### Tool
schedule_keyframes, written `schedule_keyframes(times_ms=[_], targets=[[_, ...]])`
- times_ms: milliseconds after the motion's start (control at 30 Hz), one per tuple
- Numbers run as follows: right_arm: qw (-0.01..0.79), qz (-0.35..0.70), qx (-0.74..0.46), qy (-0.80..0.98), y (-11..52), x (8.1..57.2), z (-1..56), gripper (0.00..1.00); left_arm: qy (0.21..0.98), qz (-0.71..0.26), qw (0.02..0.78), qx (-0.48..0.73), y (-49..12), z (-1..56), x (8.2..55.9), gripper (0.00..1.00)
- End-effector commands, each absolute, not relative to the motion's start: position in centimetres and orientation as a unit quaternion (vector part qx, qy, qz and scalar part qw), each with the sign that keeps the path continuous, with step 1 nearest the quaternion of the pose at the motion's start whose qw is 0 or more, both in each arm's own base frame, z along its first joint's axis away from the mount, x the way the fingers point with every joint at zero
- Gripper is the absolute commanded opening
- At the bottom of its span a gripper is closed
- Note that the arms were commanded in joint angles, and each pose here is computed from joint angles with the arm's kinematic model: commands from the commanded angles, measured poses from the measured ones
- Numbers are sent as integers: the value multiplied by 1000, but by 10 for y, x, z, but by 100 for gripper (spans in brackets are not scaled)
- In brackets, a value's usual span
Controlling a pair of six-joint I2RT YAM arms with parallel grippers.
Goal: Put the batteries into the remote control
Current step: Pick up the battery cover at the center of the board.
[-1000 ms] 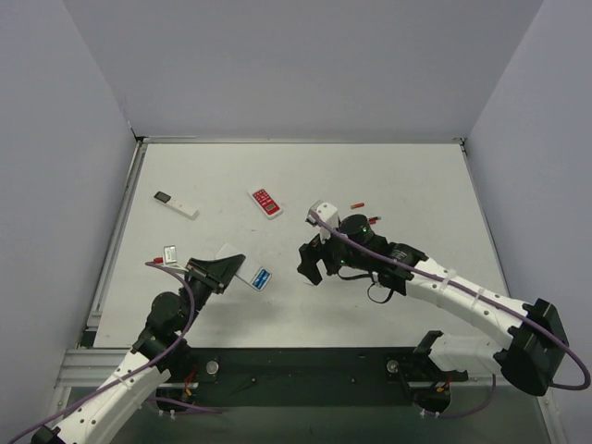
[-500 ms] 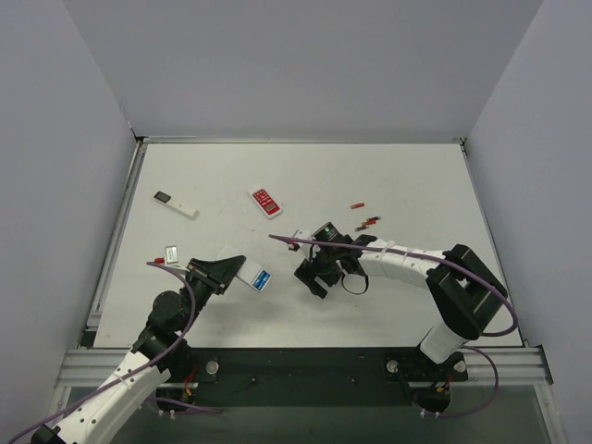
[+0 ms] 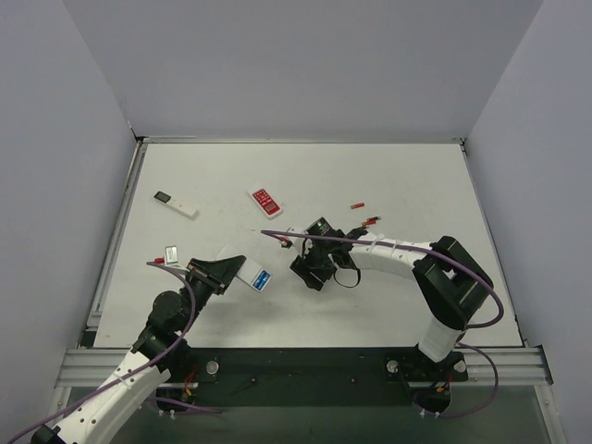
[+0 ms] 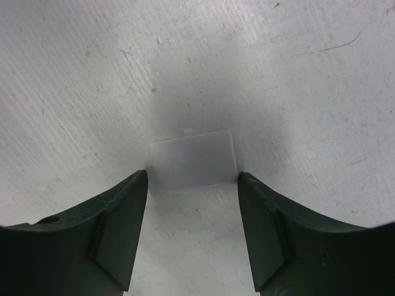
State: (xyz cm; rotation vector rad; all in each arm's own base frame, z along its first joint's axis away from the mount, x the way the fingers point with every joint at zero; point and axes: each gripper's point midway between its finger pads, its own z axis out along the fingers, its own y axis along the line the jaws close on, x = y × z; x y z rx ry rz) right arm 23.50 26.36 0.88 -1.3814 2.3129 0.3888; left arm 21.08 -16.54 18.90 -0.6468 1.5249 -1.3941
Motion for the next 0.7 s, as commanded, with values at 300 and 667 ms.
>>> schedule_keyframes(times_ms=[300, 667], targets=[[184, 136, -510, 829, 263, 219, 12, 22, 652, -544, 448, -281, -164, 133, 210, 0], [276, 155, -460, 829, 273, 220, 70, 5, 648, -538, 427, -328, -161, 122, 217, 0]])
